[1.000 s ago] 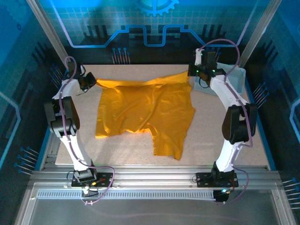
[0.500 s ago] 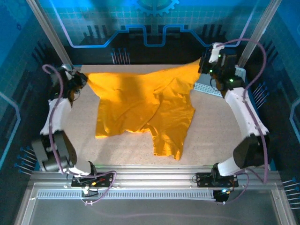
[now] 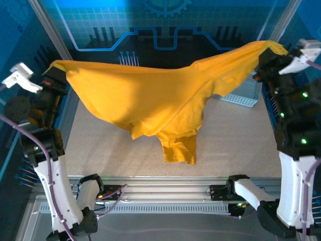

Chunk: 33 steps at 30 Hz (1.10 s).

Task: Fold the inside-out t-shirt

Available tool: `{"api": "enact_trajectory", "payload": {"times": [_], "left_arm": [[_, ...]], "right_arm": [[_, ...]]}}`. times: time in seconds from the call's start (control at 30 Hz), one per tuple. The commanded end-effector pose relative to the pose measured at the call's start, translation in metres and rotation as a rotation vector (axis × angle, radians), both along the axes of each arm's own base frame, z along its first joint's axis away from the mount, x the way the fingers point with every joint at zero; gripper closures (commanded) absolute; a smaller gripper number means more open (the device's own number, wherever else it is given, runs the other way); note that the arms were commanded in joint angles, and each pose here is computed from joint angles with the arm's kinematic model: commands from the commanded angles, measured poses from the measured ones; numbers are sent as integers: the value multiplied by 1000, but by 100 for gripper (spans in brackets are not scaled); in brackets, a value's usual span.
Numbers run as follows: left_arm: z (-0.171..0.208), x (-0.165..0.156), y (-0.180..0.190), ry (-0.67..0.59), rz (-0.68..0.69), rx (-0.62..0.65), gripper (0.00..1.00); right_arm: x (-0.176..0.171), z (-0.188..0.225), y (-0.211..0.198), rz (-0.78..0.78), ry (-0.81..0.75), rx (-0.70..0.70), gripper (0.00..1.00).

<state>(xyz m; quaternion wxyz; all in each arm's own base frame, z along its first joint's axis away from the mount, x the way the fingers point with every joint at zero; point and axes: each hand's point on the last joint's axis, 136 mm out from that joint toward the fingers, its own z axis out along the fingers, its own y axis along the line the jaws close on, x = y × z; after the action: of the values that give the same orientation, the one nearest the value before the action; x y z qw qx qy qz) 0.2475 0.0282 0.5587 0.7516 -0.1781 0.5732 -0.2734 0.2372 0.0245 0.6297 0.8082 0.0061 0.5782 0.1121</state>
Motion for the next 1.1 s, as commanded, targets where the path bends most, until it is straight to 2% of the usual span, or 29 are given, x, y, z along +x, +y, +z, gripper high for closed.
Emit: {"api": "enact_trajectory", "payload": {"times": [0.0, 0.23, 0.3, 0.4, 0.5, 0.6, 0.77, 0.9, 1.07], "left_arm": [[12, -8, 10, 34, 77, 6, 100], [71, -37, 8, -48, 149, 53, 100], [72, -32, 13, -49, 169, 53, 100], [54, -3, 30, 11, 194, 50, 100], [15, 45, 45, 129, 155, 24, 100], [-44, 105, 54, 250, 52, -49, 100], [-151, 191, 58, 479, -21, -78, 100], [-236, 254, 58, 657, -52, -83, 100], [-323, 306, 72, 813, -61, -101, 100]], "right_arm": [[-18, 25, -22, -125, -44, -3, 100], [-25, 79, -27, -160, -134, -5, 100], [-18, 89, -28, -171, -152, -6, 100], [10, 90, -22, -148, -140, -23, 100], [61, 72, -2, -42, -73, -67, 100], [122, 30, 22, 79, 54, -97, 100], [226, -77, 65, 190, 278, -184, 100], [301, -165, 90, 255, 432, -191, 100], [382, -261, 113, 298, 595, -188, 100]]}}
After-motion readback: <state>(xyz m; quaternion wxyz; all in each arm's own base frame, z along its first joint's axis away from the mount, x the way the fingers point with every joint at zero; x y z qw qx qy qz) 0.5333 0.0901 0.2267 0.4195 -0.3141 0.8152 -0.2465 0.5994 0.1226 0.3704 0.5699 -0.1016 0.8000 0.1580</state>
